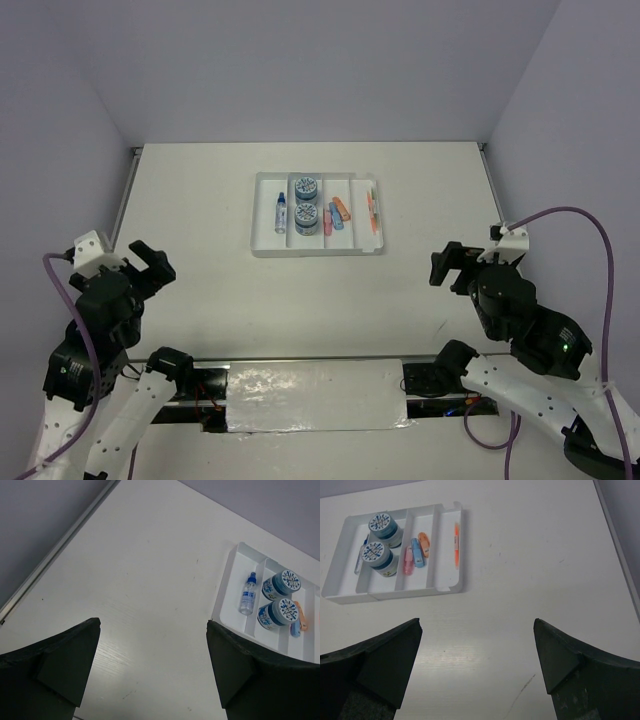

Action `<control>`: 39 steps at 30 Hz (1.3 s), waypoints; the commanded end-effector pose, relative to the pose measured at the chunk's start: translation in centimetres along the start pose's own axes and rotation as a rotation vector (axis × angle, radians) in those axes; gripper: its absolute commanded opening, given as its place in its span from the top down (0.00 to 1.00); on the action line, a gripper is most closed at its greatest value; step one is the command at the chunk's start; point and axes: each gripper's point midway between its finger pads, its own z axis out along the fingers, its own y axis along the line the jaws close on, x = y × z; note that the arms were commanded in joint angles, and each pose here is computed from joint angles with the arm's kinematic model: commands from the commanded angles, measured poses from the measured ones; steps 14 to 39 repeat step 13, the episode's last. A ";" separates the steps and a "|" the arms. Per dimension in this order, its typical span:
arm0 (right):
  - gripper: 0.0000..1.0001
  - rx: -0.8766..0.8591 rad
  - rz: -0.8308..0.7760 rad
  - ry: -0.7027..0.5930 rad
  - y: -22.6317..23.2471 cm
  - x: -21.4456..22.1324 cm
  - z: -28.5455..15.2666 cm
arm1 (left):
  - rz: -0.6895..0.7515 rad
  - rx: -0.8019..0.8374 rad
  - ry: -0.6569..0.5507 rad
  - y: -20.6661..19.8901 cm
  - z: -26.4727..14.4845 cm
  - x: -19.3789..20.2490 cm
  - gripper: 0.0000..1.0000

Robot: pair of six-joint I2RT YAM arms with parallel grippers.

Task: Sort the stationery into containers
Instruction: Reset both arms

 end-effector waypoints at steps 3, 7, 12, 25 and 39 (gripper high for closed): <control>0.00 0.006 0.020 -0.001 -0.2 0.4 0.1 | -0.026 0.009 -0.048 -0.1 -0.1 -1.0 0.01; 0.00 -0.002 0.021 0.001 0.1 0.4 0.1 | -0.025 0.009 -0.045 -0.2 0.0 -1.0 0.01; 0.00 -0.011 0.027 -0.007 0.3 0.2 0.2 | -0.006 0.001 -0.023 -0.4 0.5 -0.6 0.01; 0.00 -0.014 0.029 -0.012 0.3 0.1 0.2 | -0.005 0.003 -0.022 -0.5 0.5 -0.6 0.01; 0.00 -0.014 0.029 -0.012 0.3 0.1 0.2 | -0.005 0.003 -0.022 -0.5 0.5 -0.6 0.01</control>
